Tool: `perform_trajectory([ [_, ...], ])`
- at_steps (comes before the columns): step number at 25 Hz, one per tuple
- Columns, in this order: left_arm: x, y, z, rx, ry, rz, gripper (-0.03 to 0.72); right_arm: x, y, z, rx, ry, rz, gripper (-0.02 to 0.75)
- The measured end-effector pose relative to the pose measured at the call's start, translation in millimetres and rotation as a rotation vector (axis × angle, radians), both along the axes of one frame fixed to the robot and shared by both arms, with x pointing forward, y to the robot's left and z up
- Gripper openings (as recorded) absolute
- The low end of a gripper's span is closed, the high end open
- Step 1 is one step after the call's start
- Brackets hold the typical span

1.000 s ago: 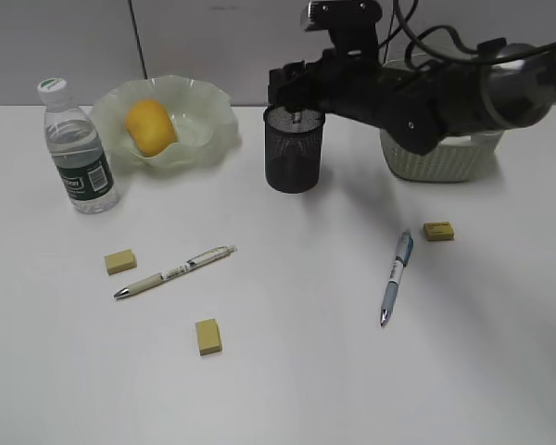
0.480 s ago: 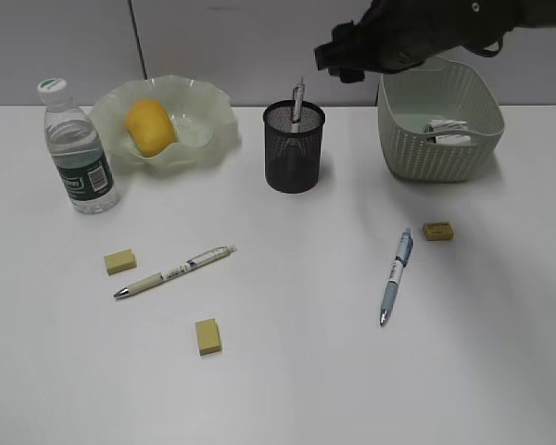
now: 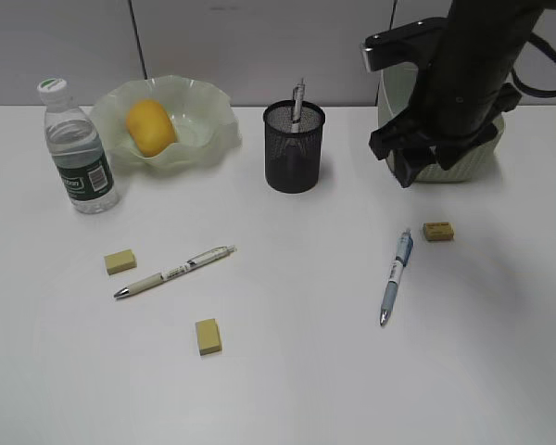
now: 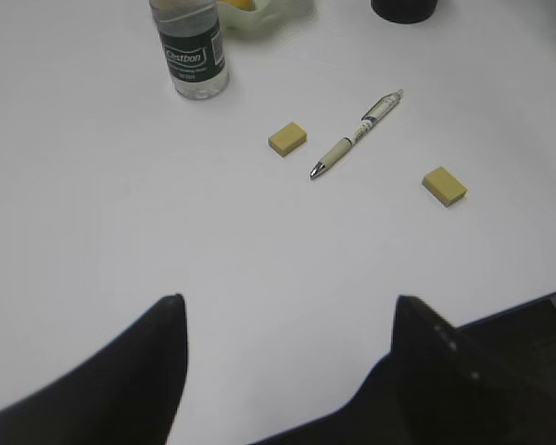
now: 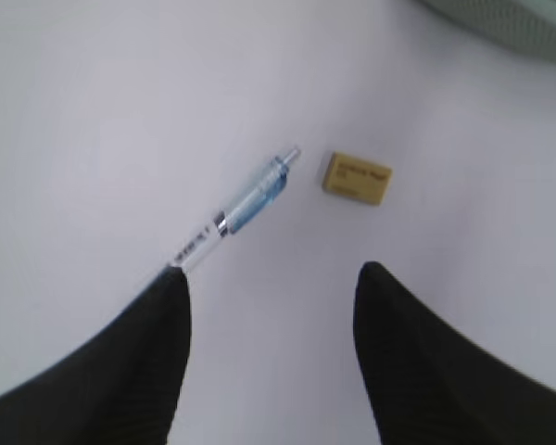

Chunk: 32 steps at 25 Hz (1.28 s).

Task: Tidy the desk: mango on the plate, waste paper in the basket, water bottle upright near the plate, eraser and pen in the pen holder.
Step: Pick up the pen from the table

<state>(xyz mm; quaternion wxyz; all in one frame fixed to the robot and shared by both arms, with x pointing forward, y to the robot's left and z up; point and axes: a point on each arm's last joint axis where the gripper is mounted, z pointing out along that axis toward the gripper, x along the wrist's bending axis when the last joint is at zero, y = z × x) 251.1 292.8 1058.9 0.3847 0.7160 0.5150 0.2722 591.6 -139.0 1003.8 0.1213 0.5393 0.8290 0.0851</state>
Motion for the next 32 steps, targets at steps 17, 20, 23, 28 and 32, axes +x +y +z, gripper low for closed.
perform_trajectory([
  [17,0.0,0.0,0.0,0.0,0.0,0.0,0.512,-131.3,-57.7,153.0,0.157,-0.214,0.043,0.507],
  [20,0.0,0.0,0.0,0.0,0.0,0.0,0.511,-166.1,-74.4,158.4,0.18,-0.262,0.046,0.515],
  [23,0.0,0.0,0.0,0.0,0.0,0.0,0.511,-197.2,-89.5,152.0,0.195,-0.296,0.05,0.516],
  [28,0.0,0.0,0.0,0.0,0.0,0.0,0.511,-248.8,-114.4,123.0,0.221,-0.352,0.054,0.516],
  [32,0.0,0.1,0.0,0.001,0.0,0.0,0.51,-278.7,-128.7,86.5,0.228,-0.365,0.057,0.516],
])
